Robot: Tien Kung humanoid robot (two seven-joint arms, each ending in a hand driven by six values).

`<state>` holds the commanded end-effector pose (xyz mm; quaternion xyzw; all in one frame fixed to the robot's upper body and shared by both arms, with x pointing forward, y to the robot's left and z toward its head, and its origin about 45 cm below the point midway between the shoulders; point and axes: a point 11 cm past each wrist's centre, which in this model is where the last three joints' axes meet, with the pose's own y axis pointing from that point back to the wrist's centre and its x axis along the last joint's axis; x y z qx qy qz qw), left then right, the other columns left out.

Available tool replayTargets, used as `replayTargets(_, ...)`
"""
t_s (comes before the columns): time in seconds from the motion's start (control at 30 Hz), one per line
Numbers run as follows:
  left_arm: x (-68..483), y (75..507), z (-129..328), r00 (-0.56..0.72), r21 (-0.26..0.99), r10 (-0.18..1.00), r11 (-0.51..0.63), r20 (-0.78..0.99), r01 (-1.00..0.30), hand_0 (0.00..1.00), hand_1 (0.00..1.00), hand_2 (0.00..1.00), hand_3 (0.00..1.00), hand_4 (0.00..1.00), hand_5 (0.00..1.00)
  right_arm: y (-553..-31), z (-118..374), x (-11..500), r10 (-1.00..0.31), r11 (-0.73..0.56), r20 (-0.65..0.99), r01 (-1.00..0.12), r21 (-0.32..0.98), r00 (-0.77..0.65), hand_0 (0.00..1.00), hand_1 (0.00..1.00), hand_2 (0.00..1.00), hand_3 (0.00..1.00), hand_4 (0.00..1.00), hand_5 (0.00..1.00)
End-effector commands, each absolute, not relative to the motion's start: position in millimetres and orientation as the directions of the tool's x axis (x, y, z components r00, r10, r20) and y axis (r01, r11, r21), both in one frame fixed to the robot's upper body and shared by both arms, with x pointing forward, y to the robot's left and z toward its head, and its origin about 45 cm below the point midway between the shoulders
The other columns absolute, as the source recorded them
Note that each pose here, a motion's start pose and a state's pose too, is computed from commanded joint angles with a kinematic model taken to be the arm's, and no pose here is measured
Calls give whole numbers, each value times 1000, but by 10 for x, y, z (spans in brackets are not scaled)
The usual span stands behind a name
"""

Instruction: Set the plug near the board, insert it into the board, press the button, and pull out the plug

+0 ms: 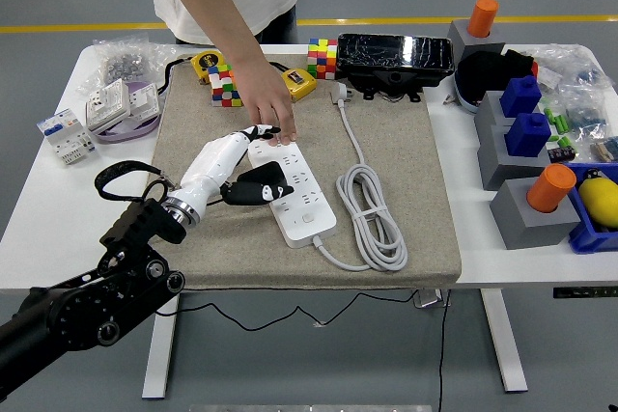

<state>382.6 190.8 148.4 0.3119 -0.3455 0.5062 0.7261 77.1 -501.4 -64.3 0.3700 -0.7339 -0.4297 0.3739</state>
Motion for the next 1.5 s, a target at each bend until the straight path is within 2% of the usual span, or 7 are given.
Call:
replayTargets(0.23,3843,1928,1396,262,138,501,270,825,-953,632,662,631,758,984,301,-5034,-625,801,-866,360,234,-228,905,-441,528,626,593,535,879,407)
replayTargets(0.27,3847,1928,1385,261,140,500,267,826,-954,533,528,495,583,809,156,-5035,-624,801,-867,360,234,-228,905,-440,528,627,594,534,879,407)
replayTargets(0.43,3867,1919,1347,260,149,477,259,839,-954,533,528,495,583,809,156,-5045,-623,784,-868,362,239,-224,905,-436,528,627,594,534,879,407)
replayTargets(0.47,3869,1916,1342,261,150,474,259,841,-954,432,432,464,539,652,55,-5048,-622,780,-868,362,240,-223,905,-434,527,628,594,535,879,407)
replayTargets(0.67,3886,1881,1372,224,104,458,272,860,-957,354,346,383,523,589,2,-5059,-616,780,-869,363,243,-223,905,-431,528,627,593,534,879,407)
replayTargets(1.43,3865,2431,1331,146,47,479,212,865,-976,356,361,383,530,572,2,-5076,-610,759,-874,365,253,-217,905,-414,528,627,593,534,878,407)
replayTargets(1.5,3861,2468,1311,149,57,478,201,866,-978,446,471,511,574,627,2,-5078,-607,766,-875,366,254,-219,905,-413,527,627,593,535,879,406)
